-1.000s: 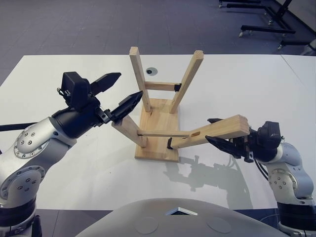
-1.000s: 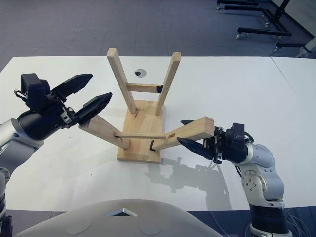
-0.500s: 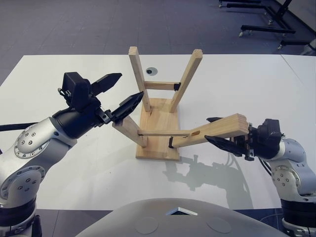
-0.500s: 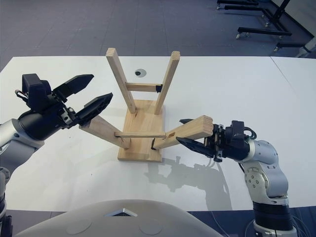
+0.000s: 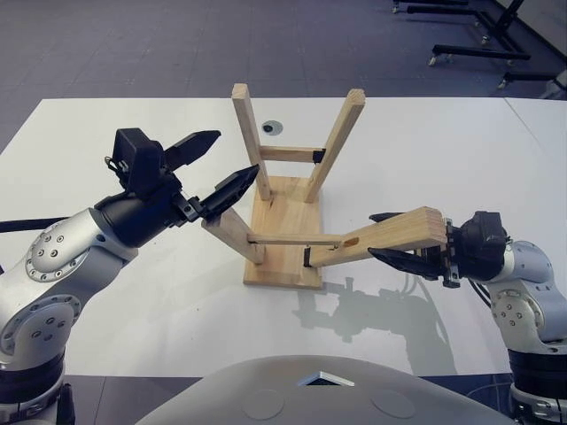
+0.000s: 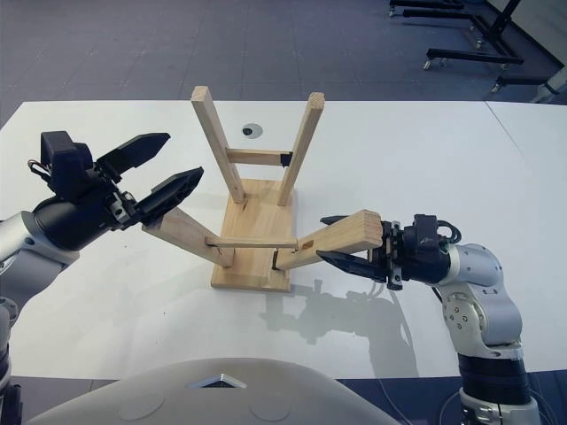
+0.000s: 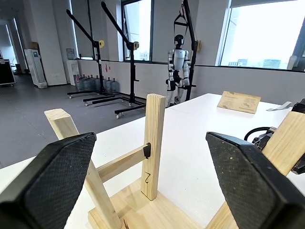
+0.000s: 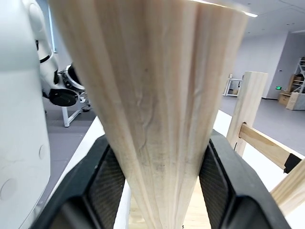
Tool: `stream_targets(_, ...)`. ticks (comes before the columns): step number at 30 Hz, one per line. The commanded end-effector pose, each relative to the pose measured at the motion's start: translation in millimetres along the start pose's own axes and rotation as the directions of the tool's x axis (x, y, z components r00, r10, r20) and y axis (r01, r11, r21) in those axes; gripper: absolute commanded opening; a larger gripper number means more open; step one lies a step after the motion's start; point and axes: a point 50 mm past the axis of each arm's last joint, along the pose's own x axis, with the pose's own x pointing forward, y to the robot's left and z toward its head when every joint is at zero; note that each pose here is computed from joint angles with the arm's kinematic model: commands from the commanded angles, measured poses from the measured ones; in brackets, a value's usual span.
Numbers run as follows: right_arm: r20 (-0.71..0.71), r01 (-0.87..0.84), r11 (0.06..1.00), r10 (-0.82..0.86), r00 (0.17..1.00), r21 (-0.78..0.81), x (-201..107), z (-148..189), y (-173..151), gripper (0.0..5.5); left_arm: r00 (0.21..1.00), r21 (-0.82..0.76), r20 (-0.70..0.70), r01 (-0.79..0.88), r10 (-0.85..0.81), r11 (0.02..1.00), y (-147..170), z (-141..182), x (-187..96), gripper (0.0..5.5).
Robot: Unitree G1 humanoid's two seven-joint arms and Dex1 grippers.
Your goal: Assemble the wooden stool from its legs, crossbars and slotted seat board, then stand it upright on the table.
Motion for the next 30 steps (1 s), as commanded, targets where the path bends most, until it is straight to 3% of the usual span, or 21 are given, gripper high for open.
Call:
stream_targets(1,-0.064,-0.091,0.996,0.092,0.994,0.019,-0.5,-5.8,-1.1,2.05,0.999,-0.001,-0.037,-0.008,0.008,1.000,1.8,-2.7,-0.7,4.21)
stream_targets(30,-0.119,-0.078,0.995,0.071,0.990,-0.056,3.8,12.3,-4.9,2.05,0.999,-0.005,-0.035,0.022,-0.022,1.000,0.1,-1.4,1.6,4.21)
